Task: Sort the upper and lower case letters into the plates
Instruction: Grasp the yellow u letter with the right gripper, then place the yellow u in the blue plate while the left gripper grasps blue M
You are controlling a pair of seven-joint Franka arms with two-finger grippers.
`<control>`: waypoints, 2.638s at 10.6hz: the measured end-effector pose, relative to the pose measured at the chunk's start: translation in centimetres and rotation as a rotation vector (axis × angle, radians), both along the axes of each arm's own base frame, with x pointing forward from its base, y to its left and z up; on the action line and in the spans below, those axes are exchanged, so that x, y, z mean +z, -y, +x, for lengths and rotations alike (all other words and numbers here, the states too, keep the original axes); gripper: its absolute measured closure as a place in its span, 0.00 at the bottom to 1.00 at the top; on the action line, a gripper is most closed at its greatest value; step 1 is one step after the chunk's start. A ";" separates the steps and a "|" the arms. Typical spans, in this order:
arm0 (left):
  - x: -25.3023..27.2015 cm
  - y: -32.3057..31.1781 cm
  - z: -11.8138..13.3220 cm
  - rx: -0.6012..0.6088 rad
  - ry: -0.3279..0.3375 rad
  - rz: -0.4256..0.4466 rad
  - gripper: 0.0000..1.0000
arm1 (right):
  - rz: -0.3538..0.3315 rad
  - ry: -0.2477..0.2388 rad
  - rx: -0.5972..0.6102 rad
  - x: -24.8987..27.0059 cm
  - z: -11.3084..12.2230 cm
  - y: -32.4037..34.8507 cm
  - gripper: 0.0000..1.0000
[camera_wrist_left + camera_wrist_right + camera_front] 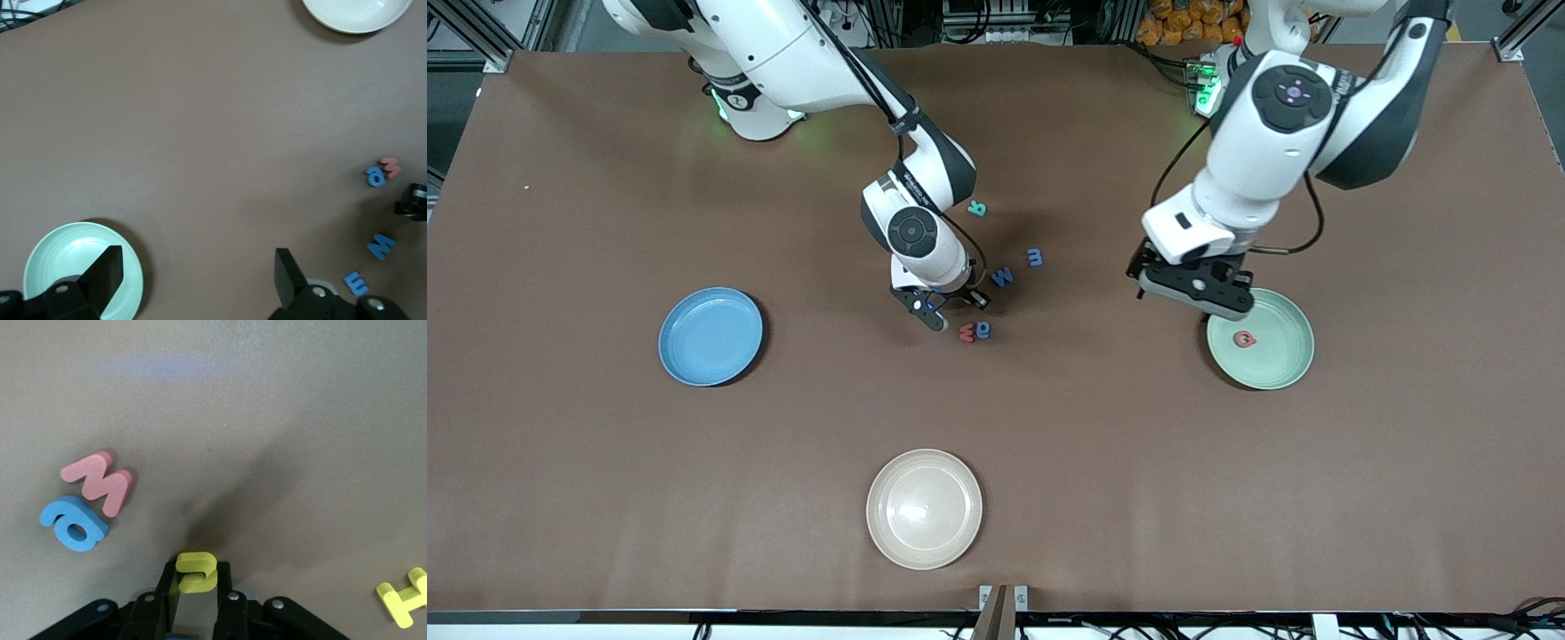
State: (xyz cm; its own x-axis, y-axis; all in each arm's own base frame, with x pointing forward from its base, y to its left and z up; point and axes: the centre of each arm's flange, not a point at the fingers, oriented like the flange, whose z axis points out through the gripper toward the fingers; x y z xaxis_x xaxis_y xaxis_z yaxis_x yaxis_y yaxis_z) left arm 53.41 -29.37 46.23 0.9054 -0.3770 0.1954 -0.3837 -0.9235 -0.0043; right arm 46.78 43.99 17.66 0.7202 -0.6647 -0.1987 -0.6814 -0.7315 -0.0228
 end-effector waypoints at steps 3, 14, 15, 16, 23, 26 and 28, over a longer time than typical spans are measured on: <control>-1.1 3.5 -1.9 0.021 -0.030 -0.013 0.00 | -0.013 -0.019 0.001 0.9 0.6 0.3 0.73; -16.7 17.6 -6.1 -0.195 -0.164 -0.025 0.00 | 0.043 -0.108 0.074 15.8 12.8 30.4 0.73; -18.0 18.9 -6.7 -0.215 -0.180 -0.026 0.00 | 0.058 -0.109 0.098 15.2 13.3 34.8 0.73; -19.1 20.3 -7.5 -0.245 -0.188 -0.018 0.00 | 0.058 -0.111 0.128 14.4 13.3 38.8 0.73; -25.1 24.0 -12.8 -0.407 -0.202 0.096 0.11 | 0.023 -0.099 0.224 6.2 10.9 47.4 0.73; -27.2 23.0 -13.4 -0.436 -0.204 0.153 0.17 | 0.021 -0.105 0.219 5.4 10.9 47.8 0.62; -28.3 22.9 -13.5 -0.417 -0.201 0.154 0.17 | 0.019 -0.106 0.214 5.3 10.8 48.1 0.35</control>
